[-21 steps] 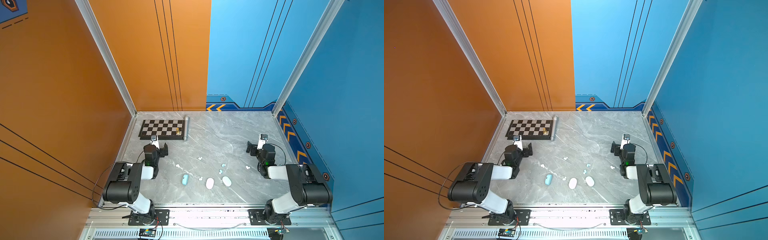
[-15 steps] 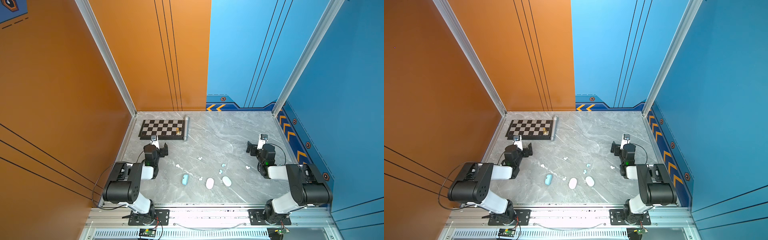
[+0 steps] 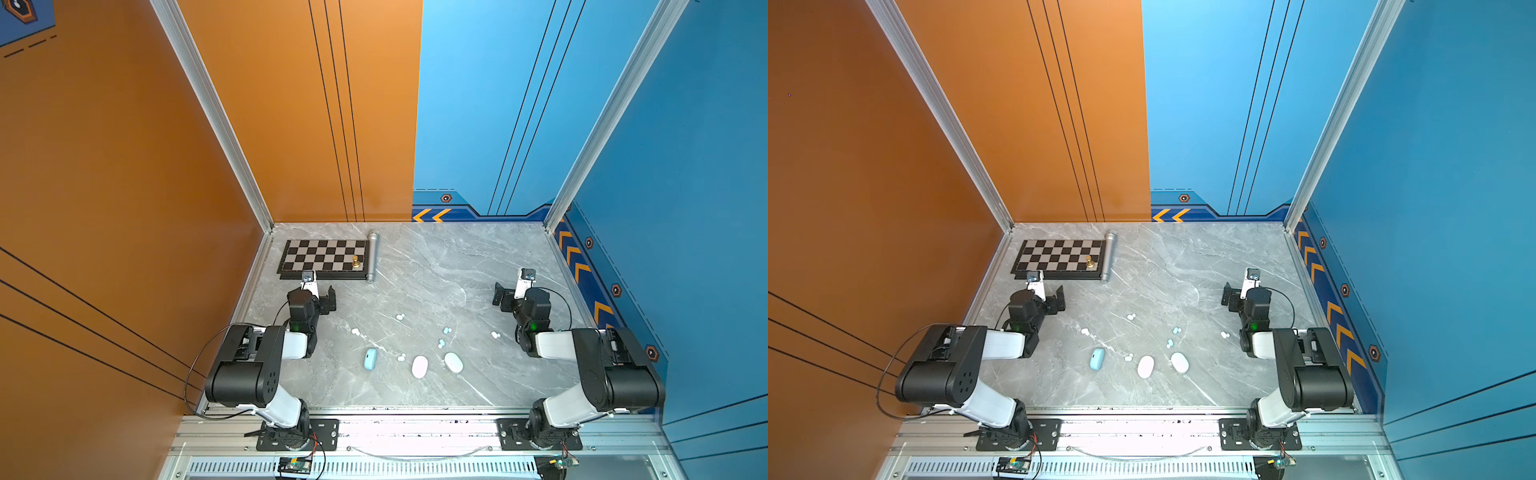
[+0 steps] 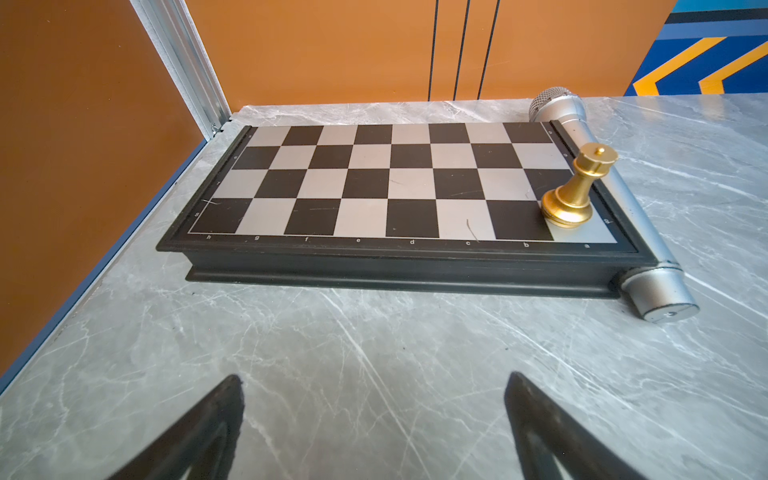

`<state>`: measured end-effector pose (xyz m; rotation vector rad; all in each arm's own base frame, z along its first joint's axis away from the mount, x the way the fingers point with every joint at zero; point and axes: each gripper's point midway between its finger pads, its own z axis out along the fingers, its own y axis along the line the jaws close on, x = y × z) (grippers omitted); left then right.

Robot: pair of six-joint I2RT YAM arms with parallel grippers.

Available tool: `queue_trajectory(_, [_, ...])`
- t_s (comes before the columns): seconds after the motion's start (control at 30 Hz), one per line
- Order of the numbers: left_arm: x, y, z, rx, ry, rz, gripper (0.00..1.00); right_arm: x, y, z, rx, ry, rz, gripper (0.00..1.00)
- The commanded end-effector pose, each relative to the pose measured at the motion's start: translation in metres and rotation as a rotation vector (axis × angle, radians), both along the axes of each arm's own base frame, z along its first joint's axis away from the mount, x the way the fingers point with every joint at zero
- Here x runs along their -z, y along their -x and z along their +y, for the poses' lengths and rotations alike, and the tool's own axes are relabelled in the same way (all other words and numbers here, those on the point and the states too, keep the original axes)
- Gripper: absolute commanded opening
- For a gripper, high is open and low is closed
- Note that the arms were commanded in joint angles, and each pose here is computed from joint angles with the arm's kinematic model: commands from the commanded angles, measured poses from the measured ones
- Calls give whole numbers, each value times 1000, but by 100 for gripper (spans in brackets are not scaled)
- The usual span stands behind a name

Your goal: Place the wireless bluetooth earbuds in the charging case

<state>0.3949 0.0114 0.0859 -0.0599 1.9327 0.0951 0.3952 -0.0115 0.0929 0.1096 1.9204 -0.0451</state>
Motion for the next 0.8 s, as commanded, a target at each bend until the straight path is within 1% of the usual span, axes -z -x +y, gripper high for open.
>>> queue_trajectory(0.0, [-4, -1, 1, -6, -18, -14, 98, 1, 1, -4, 23, 1, -7, 100])
queue_trajectory(0.47, [-4, -1, 1, -6, -18, -15, 98, 1, 0, -4, 22, 2, -7, 100])
queue_trajectory(0.53, [-4, -1, 3, -5, -1, -17, 98, 1, 1, -4, 26, 6, -7, 100])
queue_trajectory(0.63, [-22, 4, 1, 3, -11, -41, 98, -5, 0, -11, 90, 34, 8, 100])
queue_trajectory(0.7, [-42, 7, -3, 20, -16, -49, 98, -20, 0, -15, 153, 82, 35, 100])
queue_trajectory(0.73, [-51, 9, -6, 38, -18, -53, 98, -29, -1, -9, 130, 98, 47, 100])
queue_trajectory(0.77, [-62, 13, -11, 67, -9, -56, 98, -41, -4, 4, 67, 100, 61, 100])
